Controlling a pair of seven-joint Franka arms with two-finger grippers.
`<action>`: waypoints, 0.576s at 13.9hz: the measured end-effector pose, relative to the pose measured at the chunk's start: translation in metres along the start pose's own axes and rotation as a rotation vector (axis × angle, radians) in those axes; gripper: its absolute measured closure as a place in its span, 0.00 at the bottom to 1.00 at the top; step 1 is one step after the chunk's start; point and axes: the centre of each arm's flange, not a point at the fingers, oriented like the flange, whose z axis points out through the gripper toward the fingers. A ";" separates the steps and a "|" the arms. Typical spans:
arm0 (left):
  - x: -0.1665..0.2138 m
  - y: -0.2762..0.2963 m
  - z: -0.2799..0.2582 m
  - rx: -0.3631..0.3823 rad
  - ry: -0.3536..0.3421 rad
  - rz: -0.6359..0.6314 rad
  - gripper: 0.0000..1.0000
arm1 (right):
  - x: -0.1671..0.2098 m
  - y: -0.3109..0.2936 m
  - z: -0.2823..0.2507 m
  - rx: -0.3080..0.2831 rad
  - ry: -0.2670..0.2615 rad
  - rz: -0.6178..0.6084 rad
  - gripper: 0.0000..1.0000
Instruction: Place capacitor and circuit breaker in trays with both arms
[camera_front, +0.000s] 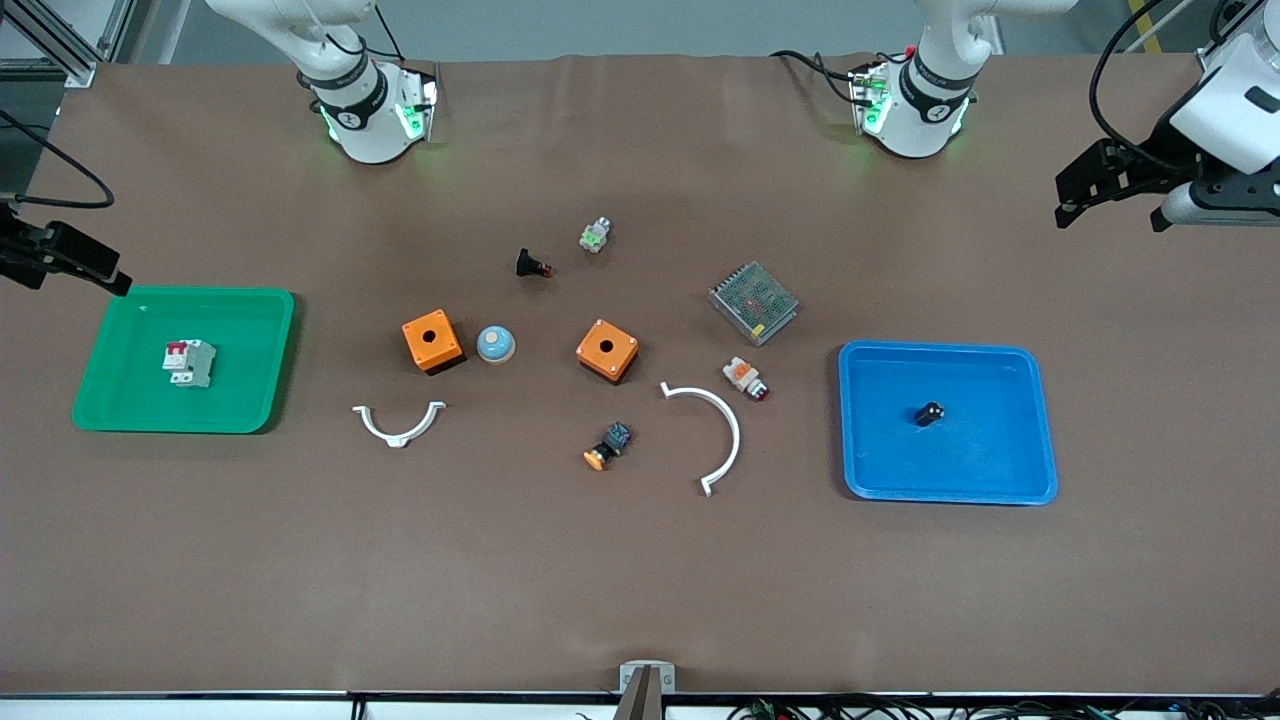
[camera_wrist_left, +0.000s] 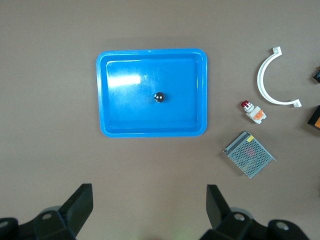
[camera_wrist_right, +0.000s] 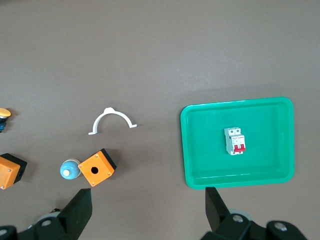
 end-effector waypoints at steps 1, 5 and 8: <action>0.002 0.000 0.002 0.000 -0.004 0.006 0.00 | 0.001 0.000 -0.001 0.000 0.005 0.000 0.00; 0.006 0.002 0.005 0.001 -0.007 0.011 0.00 | 0.002 0.000 -0.013 0.001 0.029 0.001 0.00; 0.006 0.002 0.004 0.001 -0.005 0.011 0.00 | 0.002 0.001 -0.012 0.001 0.029 0.001 0.00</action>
